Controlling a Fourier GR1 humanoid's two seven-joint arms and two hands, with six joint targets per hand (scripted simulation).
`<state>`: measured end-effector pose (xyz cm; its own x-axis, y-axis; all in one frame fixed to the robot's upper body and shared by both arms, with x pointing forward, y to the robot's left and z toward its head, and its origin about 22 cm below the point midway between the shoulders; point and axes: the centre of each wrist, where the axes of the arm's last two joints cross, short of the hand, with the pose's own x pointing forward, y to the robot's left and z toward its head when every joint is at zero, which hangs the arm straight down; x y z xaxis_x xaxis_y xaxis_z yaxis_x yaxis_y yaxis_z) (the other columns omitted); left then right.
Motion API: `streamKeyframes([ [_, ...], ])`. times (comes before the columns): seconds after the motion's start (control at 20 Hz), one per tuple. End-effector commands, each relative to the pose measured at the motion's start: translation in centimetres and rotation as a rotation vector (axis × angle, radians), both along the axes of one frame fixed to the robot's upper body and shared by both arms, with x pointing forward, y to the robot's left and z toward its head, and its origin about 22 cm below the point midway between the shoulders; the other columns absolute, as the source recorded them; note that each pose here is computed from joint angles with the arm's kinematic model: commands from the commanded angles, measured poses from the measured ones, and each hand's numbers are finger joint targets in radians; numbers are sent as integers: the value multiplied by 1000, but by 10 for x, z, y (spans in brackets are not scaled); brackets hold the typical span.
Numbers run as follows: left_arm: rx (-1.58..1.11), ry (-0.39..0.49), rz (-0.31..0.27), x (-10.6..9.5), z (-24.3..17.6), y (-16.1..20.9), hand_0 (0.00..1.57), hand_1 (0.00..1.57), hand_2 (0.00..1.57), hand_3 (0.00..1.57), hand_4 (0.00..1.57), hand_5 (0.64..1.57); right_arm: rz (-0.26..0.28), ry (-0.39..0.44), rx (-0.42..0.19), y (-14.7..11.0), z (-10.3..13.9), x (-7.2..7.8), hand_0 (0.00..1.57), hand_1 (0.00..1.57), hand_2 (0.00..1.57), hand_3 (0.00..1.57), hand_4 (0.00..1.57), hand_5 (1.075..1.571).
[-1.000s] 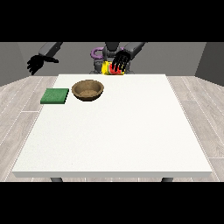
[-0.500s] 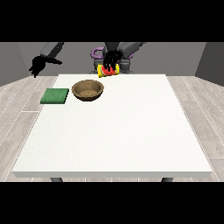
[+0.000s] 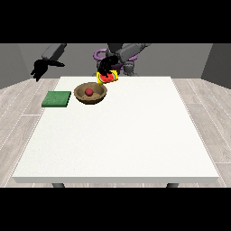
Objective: Pick the cup and pour the ball into the bowl, then pick the bowl and place it on the pad
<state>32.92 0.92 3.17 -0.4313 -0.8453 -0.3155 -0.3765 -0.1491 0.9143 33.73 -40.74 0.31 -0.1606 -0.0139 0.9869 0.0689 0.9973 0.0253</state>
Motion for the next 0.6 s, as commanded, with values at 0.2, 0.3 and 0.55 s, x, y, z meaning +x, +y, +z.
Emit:
streamKeyframes([
  [0.2,349,-88,-41,17,27,-4,970,970,1571,1571,1214,1419,16,83,22,15,-31,-13,0,0,0,117,0,1518],
  [0.3,362,-110,-35,18,49,-19,1556,1556,1571,1571,1198,1451,-12,72,1,-6,-16,-13,0,0,0,200,0,1515],
  [0.55,347,-138,-36,13,54,-24,1534,1534,1571,1571,1207,1457,2,58,3,-17,-16,-21,0,0,0,144,0,1520],
])
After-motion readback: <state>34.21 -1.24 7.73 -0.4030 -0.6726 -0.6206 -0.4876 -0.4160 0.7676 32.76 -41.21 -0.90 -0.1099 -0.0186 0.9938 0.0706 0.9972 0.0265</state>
